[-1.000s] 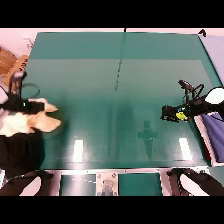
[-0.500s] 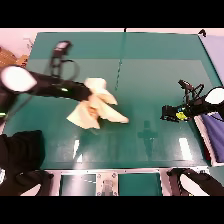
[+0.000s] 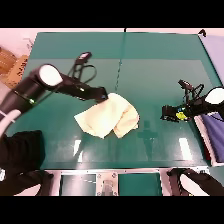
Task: Fold the shirts.
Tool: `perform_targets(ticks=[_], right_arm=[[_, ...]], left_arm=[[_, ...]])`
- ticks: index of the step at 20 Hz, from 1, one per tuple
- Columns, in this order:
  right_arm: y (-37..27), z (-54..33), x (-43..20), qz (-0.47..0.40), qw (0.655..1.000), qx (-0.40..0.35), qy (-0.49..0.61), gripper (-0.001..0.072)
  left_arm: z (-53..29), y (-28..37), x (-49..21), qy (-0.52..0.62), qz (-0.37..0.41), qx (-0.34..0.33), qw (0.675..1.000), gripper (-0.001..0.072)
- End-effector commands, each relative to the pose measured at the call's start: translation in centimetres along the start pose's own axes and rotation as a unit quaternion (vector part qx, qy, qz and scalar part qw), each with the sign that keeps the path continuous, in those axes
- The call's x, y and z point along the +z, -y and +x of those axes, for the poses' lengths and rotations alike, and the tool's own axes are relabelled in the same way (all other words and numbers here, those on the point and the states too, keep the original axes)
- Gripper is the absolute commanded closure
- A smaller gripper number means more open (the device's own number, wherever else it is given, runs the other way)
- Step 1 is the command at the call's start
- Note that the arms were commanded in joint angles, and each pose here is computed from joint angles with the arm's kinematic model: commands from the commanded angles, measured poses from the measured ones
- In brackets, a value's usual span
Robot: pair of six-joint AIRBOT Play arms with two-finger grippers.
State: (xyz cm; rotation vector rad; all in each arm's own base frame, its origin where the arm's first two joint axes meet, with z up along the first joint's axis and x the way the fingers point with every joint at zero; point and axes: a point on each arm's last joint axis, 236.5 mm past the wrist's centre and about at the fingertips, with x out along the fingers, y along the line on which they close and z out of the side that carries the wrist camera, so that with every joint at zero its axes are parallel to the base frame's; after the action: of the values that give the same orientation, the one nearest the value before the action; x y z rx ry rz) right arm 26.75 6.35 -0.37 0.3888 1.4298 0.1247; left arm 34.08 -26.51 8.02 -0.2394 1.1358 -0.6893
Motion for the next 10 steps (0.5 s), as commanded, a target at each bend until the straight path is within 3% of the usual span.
perform_targets(ticks=[1, 5, 8, 9, 10], right_arm=[[0.0, 0.0, 0.0, 0.0, 1.0, 0.0, 0.0, 0.0695], [-0.1, 0.0, 0.5, 0.0, 1.0, 0.001, 0.011, 0.0695], [-0.2, -0.1, 2.7, 0.0, 0.998, 0.004, 0.056, 0.0694], [-0.4, 0.0, 3.4, 0.002, 0.998, 0.009, 0.069, 0.0639], [-0.8, 0.2, 4.1, 0.007, 0.997, 0.019, 0.079, 0.0423]], left_arm=[[-3.8, -5.7, -1.5, -0.058, -0.062, 0.031, 0.996, -0.0009], [-5.8, -14.3, -5.1, -0.101, -0.111, 0.128, 0.98, -0.0008], [-3.1, -16.2, -8.4, -0.115, -0.147, 0.128, 0.974, -0.0009], [-1.7, -16.5, -9.6, -0.114, -0.165, 0.119, 0.972, -0.0009], [-0.4, -16.5, -10.4, -0.107, -0.179, 0.104, 0.973, -0.0009]])
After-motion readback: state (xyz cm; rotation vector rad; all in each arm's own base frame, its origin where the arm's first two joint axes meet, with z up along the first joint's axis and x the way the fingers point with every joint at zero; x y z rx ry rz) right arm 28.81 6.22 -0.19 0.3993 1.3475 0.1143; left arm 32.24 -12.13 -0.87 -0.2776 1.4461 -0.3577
